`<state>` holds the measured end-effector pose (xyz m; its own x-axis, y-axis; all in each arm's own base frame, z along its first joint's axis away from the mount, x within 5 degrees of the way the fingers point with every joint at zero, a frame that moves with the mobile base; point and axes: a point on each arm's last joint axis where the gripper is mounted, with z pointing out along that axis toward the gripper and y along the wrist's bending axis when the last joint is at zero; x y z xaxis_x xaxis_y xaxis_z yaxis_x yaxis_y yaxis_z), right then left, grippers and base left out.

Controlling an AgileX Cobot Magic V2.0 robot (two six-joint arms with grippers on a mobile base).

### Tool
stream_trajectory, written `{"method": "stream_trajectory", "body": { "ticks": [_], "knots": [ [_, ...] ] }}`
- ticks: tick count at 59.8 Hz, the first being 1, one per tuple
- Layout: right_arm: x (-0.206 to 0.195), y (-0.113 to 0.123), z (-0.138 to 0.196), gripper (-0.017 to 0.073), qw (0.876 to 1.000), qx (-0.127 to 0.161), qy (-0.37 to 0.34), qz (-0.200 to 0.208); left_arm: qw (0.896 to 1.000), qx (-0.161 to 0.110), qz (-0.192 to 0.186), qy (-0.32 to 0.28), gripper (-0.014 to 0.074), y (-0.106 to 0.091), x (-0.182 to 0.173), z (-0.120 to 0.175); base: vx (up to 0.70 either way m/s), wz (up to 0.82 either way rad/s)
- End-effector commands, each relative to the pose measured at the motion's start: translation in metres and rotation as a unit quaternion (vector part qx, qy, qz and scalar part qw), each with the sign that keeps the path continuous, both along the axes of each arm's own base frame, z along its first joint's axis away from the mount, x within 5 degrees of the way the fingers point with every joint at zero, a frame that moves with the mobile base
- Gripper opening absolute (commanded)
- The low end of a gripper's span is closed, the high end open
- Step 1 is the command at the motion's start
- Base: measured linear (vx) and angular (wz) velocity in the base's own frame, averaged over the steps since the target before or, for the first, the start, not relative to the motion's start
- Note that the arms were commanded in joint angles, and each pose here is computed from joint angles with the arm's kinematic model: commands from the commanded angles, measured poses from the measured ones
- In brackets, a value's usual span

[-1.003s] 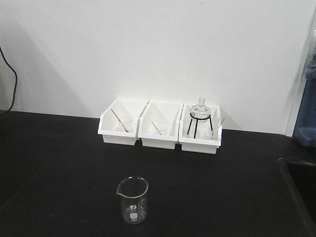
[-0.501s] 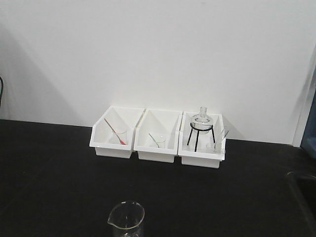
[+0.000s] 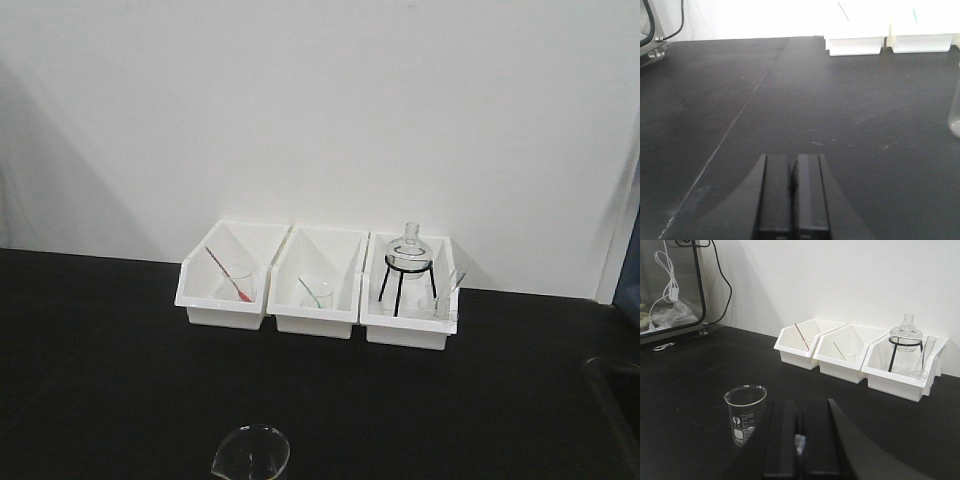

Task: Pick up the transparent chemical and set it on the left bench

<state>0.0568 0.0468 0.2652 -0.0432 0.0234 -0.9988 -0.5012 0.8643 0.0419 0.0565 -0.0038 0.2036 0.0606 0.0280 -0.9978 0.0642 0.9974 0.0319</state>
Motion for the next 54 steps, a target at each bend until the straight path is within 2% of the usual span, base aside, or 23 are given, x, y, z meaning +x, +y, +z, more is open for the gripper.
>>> {"method": "stream_trajectory", "body": {
  "ticks": [1, 7, 13, 22, 29, 34, 39, 47, 54],
  "knots": [
    [0.004, -0.006, 0.01, -0.0003, 0.999, 0.002, -0.017, -0.036, 0.999, -0.007, 0.0, -0.04, -0.0003, 0.0, -0.001, 0.003, 0.0, 0.0],
    [0.005, -0.01, 0.018, -0.0003, 0.997, -0.005, -0.036, -0.063, 0.999, -0.007, 0.0, -0.04, -0.0003, 0.0, -0.001, 0.003, 0.0, 0.0],
    [0.005, -0.01, 0.035, -0.0003, 0.995, -0.034, -0.07, -0.063, 0.999, -0.007, 0.0, -0.04, -0.0003, 0.0, -0.001, 0.003, 0.0, 0.0],
    [0.017, -0.01, 0.077, -0.0003, 0.995, 0.009, -0.082, -0.057, 0.999, -0.007, 0.0, -0.04, -0.0003, 0.0, -0.001, 0.003, 0.0, 0.0],
    [0.041, -0.009, 0.101, -0.0003, 0.996, -0.007, -0.073, -0.047, 0.999, -0.007, 0.0, -0.04, -0.0003, 0.0, -0.001, 0.003, 0.0, 0.0],
    [0.064, -0.004, 0.113, -0.0003, 0.999, -0.01, -0.051, -0.008, 0.999, -0.007, 0.0, -0.04, -0.0003, 0.0, -0.001, 0.003, 0.0, 0.0],
    [0.084, 0.002, 0.12, -0.0001, 0.999, -0.001, -0.035, 0.039, 0.999, -0.007, 0.0, -0.04, -0.0003, 0.0, -0.001, 0.003, 0.0, 0.0],
    [0.113, 0.008, 0.13, -0.0001, 0.996, -0.006, -0.06, 0.061, 0.999, -0.007, 0.0, -0.04, -0.0003, 0.0, -0.001, 0.003, 0.0, 0.0],
    [0.136, 0.031, 0.136, -0.0001, 0.994, -0.007, -0.074, 0.085, 0.999, -0.007, 0.0, -0.04, -0.0003, 0.0, -0.001, 0.003, 0.0, 0.0]
  ]
}}
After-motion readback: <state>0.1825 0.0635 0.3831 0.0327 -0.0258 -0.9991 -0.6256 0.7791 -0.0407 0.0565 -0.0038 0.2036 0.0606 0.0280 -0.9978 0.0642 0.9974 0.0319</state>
